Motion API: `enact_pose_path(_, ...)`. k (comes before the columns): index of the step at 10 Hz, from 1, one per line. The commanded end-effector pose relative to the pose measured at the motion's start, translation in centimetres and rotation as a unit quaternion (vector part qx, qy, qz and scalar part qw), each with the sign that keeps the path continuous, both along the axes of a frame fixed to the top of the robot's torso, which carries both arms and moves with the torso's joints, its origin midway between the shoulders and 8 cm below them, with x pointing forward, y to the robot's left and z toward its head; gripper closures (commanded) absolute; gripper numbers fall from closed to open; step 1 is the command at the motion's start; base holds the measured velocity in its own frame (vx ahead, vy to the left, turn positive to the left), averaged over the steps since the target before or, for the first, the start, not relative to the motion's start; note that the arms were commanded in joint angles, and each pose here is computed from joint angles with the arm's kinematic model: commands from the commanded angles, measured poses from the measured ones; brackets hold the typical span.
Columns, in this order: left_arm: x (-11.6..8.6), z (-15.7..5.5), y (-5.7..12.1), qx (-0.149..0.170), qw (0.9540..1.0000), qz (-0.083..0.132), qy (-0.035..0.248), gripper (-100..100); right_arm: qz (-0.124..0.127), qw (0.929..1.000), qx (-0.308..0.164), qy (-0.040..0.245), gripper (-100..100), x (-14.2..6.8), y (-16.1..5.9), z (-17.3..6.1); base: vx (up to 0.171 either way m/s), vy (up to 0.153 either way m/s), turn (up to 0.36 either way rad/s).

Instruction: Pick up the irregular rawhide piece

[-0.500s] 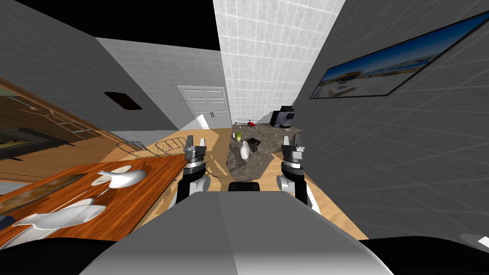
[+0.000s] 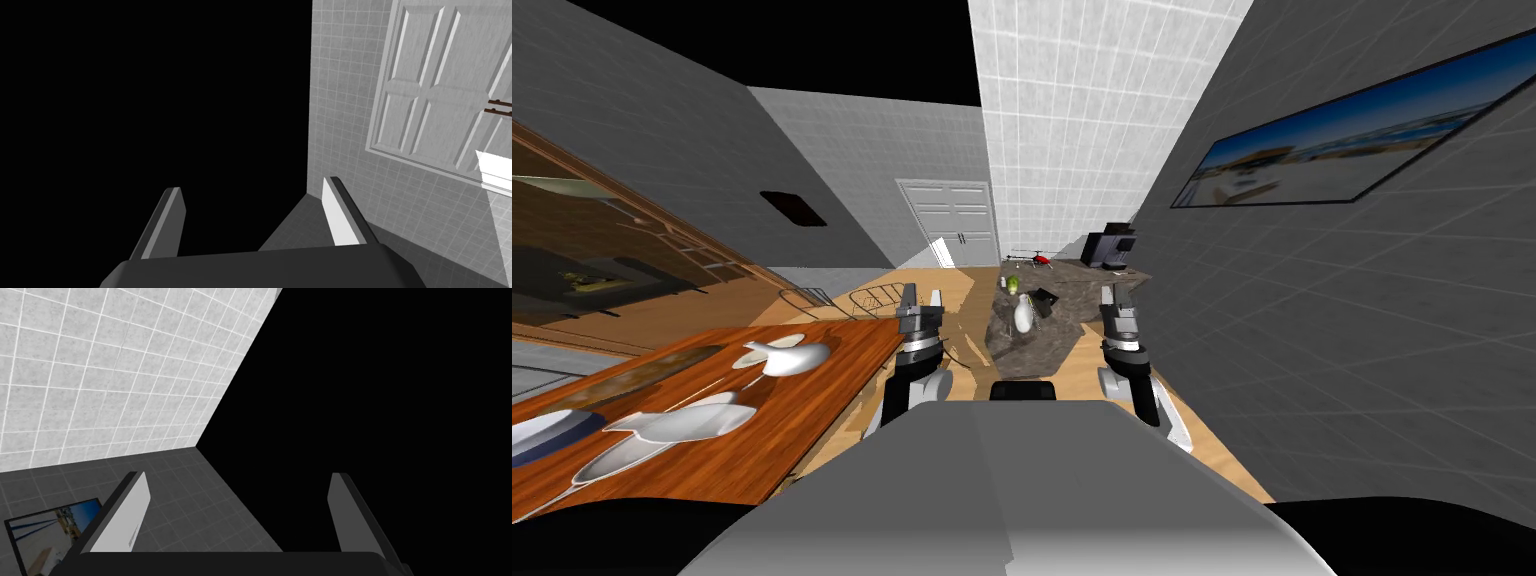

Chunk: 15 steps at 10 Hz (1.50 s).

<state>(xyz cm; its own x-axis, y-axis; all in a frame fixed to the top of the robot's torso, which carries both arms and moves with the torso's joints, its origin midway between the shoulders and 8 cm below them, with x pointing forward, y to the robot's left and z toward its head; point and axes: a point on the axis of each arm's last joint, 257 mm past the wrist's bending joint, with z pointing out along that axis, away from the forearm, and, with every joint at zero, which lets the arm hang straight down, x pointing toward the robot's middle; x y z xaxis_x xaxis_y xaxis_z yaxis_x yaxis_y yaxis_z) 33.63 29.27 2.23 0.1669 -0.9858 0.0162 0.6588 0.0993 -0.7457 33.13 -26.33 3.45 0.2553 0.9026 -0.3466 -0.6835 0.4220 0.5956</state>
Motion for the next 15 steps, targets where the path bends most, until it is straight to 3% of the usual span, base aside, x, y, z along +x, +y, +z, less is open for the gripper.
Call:
enact_pose_path(1,0.0,0.0,0.0,0.000,1.0000,0.000,0.000,0,-0.022,0.9983,-0.053,0.002,-100,0.6,0.1,-0.6,-0.024,-0.110,0.181)
enact_pose_path(2,0.0,0.0,0.0,0.000,1.0000,0.000,0.000,0,-0.023,0.9980,-0.058,0.002,-100,0.6,0.3,-0.6,-0.033,-0.088,0.081)
enact_pose_path(4,0.0,0.0,0.0,0.000,1.0000,0.000,0.000,0,-0.058,0.9901,-0.128,0.002,-100,1.4,0.2,-1.5,-0.042,-0.079,0.153)
enact_pose_path(5,0.0,0.0,0.0,0.000,1.0000,0.000,0.000,0,-0.060,0.9885,-0.139,0.003,-100,1.4,0.5,-1.7,-0.026,-0.088,0.096)
enact_pose_path(6,0.0,0.0,0.0,0.000,1.0000,0.000,0.000,0,-0.080,0.9814,-0.175,0.002,-100,1.9,0.3,-2.2,-0.029,-0.086,0.168)
enact_pose_path(7,0.0,0.0,0.0,0.000,1.0000,0.000,0.000,0,-0.081,0.9798,-0.183,0.003,-100,1.9,0.5,-2.3,-0.022,-0.076,0.078)
enact_pose_path(8,0.0,0.0,0.0,0.000,1.0000,0.000,0.000,0,-0.102,0.9704,-0.219,0.002,-100,2.4,0.2,-2.9,-0.025,-0.082,0.153)
enact_pose_path(9,0.0,0.0,0.0,0.000,1.0000,0.000,0.000,0,-0.103,0.9682,-0.228,0.003,-100,2.4,0.5,-3.1,-0.025,-0.075,0.086)
enact_pose_path(10,0.0,0.0,0.0,0.000,1.0000,0.000,0.000,0,-0.124,0.9565,-0.264,0.001,-100,2.9,0.1,-3.6,-0.032,-0.085,0.180)
enact_pose_path(11,0.0,0.0,0.0,0.000,1.0000,0.000,0.000,0,-0.126,0.9533,-0.274,0.002,-100,3.0,0.4,-3.8,-0.027,-0.077,0.097)
enact_pose_path(12,0.0,0.0,0.0,0.000,1.0000,0.000,0.000,0,-0.147,0.9399,-0.308,0.000,-100,3.5,-0.1,-4.4,-0.023,-0.092,0.154)
enact_pose_path(13,0.0,0.0,0.0,0.000,1.0000,0.000,0.000,0,-0.149,0.9351,-0.322,0.002,-100,3.6,0.2,-4.7,-0.033,-0.082,0.123)
enact_pose_path(14,0.0,0.0,0.0,0.000,1.0000,0.000,0.000,0,-0.171,0.9193,-0.355,-0.002,-100,4.1,-0.4,-5.2,-0.038,-0.086,0.181)
enact_pose_path(15,0.0,0.0,0.0,0.000,1.0000,0.000,0.000,0,-0.172,0.9137,-0.368,0.000,-100,4.2,0.0,-5.6,-0.041,-0.074,0.111)
